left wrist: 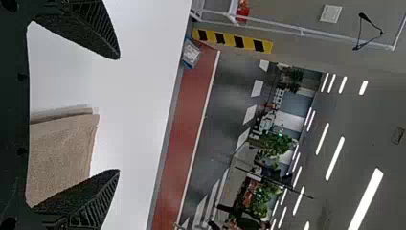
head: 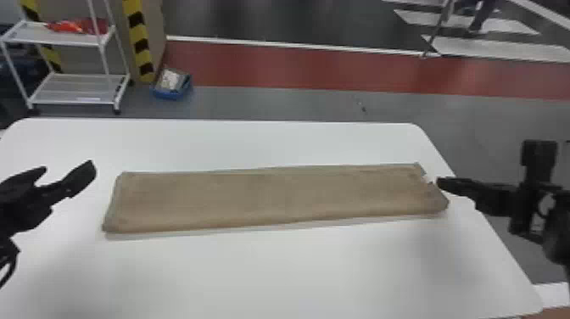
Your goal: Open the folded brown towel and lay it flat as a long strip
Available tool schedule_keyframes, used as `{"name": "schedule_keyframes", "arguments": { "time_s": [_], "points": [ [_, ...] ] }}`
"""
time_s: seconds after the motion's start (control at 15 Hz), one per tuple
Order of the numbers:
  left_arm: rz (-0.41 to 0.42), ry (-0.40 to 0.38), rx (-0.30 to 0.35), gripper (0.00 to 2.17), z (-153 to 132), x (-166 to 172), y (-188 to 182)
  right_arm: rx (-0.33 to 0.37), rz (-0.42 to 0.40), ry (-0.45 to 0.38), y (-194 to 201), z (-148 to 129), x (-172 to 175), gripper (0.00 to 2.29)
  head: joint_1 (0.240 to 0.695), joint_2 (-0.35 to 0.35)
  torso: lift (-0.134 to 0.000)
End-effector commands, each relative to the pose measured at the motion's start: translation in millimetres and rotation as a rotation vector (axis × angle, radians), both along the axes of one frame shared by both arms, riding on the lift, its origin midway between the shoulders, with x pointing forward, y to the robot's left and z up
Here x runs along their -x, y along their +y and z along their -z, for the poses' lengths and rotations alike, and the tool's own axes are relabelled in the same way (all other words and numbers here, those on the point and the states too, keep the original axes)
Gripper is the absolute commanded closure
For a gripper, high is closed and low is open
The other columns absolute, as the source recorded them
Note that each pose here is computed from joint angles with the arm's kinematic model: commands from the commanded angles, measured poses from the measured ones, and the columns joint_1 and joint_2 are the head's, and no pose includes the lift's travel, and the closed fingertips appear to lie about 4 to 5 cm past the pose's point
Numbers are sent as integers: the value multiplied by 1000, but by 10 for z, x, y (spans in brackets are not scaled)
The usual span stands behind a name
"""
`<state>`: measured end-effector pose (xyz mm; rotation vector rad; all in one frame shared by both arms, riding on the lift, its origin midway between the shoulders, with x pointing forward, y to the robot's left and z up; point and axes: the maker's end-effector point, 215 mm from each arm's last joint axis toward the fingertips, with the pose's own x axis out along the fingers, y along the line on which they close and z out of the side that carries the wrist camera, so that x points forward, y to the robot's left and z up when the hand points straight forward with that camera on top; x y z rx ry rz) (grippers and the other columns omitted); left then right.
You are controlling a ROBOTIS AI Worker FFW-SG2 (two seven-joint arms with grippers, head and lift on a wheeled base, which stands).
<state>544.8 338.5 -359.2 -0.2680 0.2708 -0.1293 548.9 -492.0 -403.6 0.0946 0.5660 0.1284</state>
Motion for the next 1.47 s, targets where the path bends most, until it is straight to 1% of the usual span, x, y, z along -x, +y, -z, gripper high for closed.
{"name": "schedule_keyframes", "arguments": {
  "time_s": [0.0, 0.07, 0.13, 0.2, 0.27, 0.33, 0.4, 0.6, 0.73, 0.8, 0.93, 1.0, 1.13, 1.27, 1.4],
  "points": [
    [10, -2, -16, 39, -37, 7, -23, -2, -10, -44, 41, -133, -176, 22, 695, -154, -123],
    [17, -1, -24, 39, -65, 18, -42, 2, -8, -58, 32, -217, -234, 39, 695, -152, -123],
    [29, 30, -29, 39, -4, 42, -53, 9, -8, -67, 20, -283, -277, 46, 695, -151, -123],
    [50, 96, -29, 56, 124, 85, -95, 17, -8, -84, -27, -421, -349, 124, 695, -151, -123],
    [62, 111, -9, 93, 109, 65, -134, -3, -31, -80, -29, -452, -390, 306, 695, -152, -123],
    [74, 120, 6, 93, 89, 33, -181, -40, -70, -86, 32, -534, -447, 319, 695, -155, -123],
    [89, 162, 15, 93, 164, 48, -232, -63, -97, -81, 87, -571, -473, 319, 695, -157, -123],
    [104, 184, 18, 93, 183, -15, -317, -65, -144, -57, 194, -525, -463, 319, 695, -157, -123],
    [112, 202, 10, 93, 235, -53, -381, -51, -155, -27, 206, -420, -429, 319, 695, -157, -123],
    [115, 218, -7, 93, 304, -79, -426, -48, -161, -15, 185, -388, -418, 319, 695, -157, -123],
    [135, 258, -51, 90, 463, -124, -539, -76, -183, -3, 170, -357, -423, 316, 695, -162, -123],
    [142, 275, -72, 90, 524, -159, -579, -66, -190, 0, 145, -335, -437, 316, 695, -166, -123],
    [138, 293, -85, 90, 601, -218, -593, -53, -200, -11, 128, -297, -459, 316, 695, -176, -123],
    [130, 303, -81, 90, 635, -260, -549, -48, -204, -20, 117, -252, -458, 316, 695, -185, -123],
    [116, 319, -94, 87, 708, -273, -474, -44, -213, -38, 123, -212, -475, 316, 695, -184, -123]
  ]
}}
